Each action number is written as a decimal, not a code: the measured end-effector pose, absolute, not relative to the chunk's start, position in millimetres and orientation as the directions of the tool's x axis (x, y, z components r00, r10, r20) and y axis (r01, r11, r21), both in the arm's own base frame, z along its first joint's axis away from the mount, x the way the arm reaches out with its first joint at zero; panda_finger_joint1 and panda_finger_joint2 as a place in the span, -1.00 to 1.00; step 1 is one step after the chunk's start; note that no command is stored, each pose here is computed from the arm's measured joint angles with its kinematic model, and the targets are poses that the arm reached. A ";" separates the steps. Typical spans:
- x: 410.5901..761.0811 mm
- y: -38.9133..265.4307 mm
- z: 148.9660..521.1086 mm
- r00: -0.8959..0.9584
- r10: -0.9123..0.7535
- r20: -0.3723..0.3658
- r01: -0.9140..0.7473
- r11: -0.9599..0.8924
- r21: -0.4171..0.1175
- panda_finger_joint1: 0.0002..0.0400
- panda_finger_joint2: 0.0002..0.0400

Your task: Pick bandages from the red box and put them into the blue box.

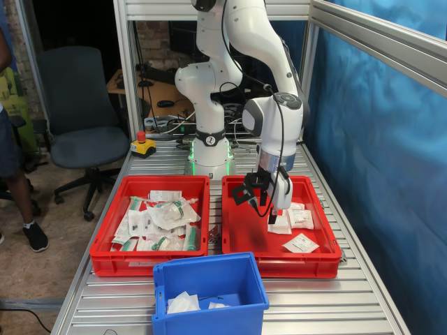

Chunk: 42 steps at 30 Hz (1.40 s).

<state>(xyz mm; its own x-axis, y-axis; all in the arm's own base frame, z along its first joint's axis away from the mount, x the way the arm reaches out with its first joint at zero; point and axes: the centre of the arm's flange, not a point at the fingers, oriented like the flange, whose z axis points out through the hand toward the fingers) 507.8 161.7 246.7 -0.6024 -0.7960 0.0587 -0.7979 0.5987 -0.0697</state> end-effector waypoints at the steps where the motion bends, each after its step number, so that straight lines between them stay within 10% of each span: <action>1: 506.6 165.9 242.3 -0.598 -0.799 0.058 -0.801 0.594 -0.069 1.00 1.00; 42: 470.7 226.5 197.1 -0.465 -0.879 0.103 -0.885 0.465 -0.025 1.00 1.00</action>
<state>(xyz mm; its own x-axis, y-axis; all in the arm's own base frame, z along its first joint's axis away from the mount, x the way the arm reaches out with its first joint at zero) 470.7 226.5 197.1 -0.4652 -0.8792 0.1028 -0.8848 0.4653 -0.0253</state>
